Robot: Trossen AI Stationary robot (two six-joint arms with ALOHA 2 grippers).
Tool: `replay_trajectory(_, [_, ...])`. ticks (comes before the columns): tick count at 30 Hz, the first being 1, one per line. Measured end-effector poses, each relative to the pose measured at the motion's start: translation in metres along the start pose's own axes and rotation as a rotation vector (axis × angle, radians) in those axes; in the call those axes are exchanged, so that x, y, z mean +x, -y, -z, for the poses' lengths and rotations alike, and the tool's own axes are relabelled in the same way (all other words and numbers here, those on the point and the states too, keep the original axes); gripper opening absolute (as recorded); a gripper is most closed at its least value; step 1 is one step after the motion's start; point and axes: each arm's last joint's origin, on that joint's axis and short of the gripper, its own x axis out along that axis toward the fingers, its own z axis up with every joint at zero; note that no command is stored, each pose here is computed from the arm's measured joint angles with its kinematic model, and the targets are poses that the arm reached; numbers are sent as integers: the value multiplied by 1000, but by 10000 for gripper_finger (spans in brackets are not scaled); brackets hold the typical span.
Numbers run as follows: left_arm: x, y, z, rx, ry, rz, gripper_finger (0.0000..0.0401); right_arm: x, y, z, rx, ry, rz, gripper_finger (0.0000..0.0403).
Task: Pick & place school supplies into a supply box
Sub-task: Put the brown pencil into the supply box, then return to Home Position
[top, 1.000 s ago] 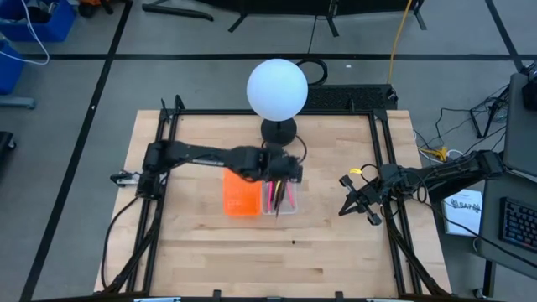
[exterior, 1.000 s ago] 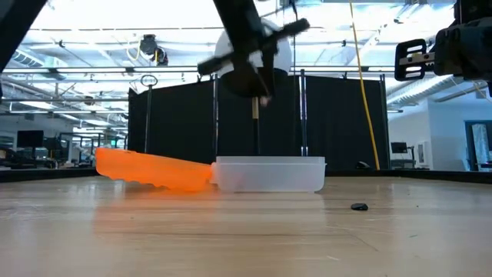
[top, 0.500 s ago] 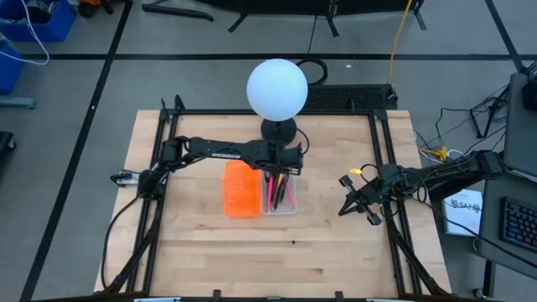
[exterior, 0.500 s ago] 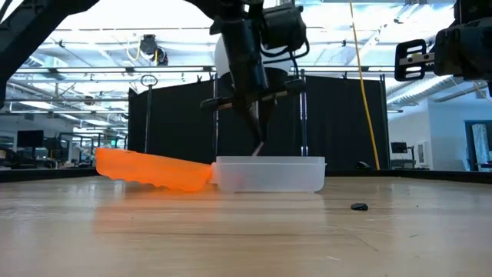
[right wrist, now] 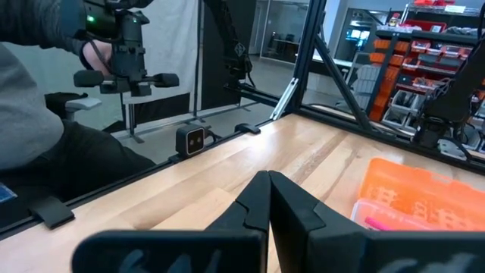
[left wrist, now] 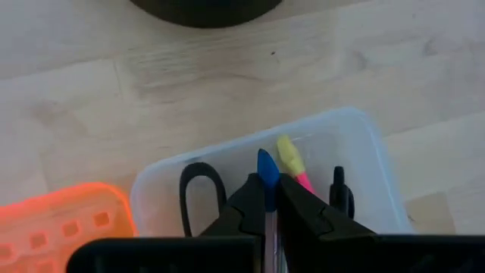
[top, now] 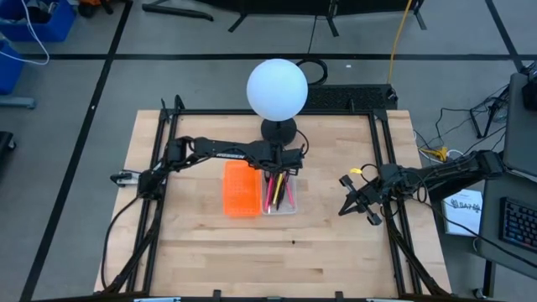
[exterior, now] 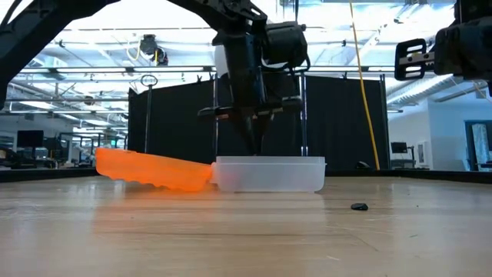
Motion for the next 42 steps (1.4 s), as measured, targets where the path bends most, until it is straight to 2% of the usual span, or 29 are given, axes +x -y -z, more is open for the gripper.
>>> replay_trajectory(4, [2,0,2,12,-30,1,27,0,0,1,5,-9,-2,0])
replay_trajectory(12, [-3,1,6,33,-54,15,106,0,0,2,9,-15,-3,0])
replay_trajectory(16, [-6,1,6,65,-81,32,127,0,0,2,10,-17,-3,0])
replay_trajectory(19, [-20,-1,-1,111,-70,68,136,0,0,2,10,-18,-3,0])
replay_trajectory(23, [-66,-3,-4,254,19,155,139,0,0,2,10,-18,-3,0])
replay_trajectory(25, [-99,-5,2,380,70,214,139,0,0,2,13,-23,-4,0])
replay_trajectory(28, [-149,-9,23,681,169,300,140,0,0,3,14,-24,-4,0])
replay_trajectory(31, [-193,-13,58,1033,289,368,138,0,0,1,9,-5,-1,0])
replay_trajectory(33, [-217,-19,79,1201,356,403,125,0,0,-2,-2,18,3,0])
replay_trajectory(35, [-239,-28,89,1285,404,438,99,0,1,-4,-20,42,8,0])
replay_trajectory(39, [-276,-58,91,1358,488,446,20,0,1,-10,-47,91,18,0])
replay_trajectory(42, [-294,-89,90,1348,564,452,12,-1,4,-15,-73,140,80,0])
